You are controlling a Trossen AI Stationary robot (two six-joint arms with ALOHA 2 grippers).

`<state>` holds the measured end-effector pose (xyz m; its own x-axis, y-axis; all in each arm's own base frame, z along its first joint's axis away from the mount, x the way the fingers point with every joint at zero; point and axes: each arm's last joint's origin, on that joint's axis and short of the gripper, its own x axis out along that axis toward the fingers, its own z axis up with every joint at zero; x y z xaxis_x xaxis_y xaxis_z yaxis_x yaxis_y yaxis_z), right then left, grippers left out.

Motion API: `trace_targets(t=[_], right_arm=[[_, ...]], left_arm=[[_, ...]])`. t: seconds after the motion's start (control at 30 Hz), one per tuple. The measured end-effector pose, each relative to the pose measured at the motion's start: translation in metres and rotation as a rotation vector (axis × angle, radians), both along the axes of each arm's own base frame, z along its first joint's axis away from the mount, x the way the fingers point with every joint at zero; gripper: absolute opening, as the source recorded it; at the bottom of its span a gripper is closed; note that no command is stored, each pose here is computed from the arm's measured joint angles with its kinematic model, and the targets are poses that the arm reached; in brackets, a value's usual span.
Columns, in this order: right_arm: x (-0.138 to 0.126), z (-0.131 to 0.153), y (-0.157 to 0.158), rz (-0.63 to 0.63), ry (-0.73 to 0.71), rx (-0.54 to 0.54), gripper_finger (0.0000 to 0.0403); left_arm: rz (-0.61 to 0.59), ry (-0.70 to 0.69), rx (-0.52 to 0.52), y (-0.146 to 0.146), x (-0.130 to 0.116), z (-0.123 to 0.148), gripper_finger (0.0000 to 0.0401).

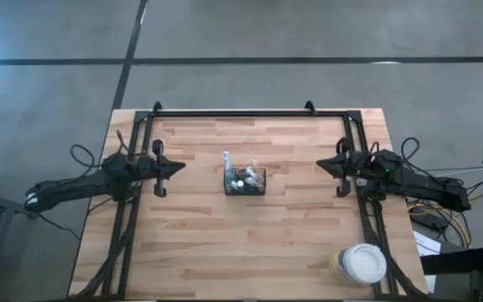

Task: Pick & Place toothbrushing station
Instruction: Return to Home Position

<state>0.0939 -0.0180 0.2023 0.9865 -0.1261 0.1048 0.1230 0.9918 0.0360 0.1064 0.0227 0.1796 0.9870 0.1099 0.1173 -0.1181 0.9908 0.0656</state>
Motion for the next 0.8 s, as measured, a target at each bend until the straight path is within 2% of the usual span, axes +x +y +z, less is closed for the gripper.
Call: trace_targets(t=[0.3,0.5,0.7,0.8], right_arm=[[0.003,-0.018,-0.001,-0.018,0.037,-0.039,0.0008],[0.003,-0.023,-0.004,-0.122,0.025,-0.034,0.0008],[0.000,-0.025,-0.003,-0.115,-0.003,-0.042,0.0008],[0.000,-0.025,-0.002,-0.070,-0.011,-0.042,0.0008]], left_arm=[[-0.010,0.094,-0.089,0.000,0.001,-0.010,0.0000],[-0.006,0.118,-0.075,0.000,0.001,-0.012,0.0000],[-0.003,0.106,-0.071,0.000,0.001,-0.011,0.0000],[-0.003,0.086,-0.056,0.000,0.001,-0.009,0.0000]])
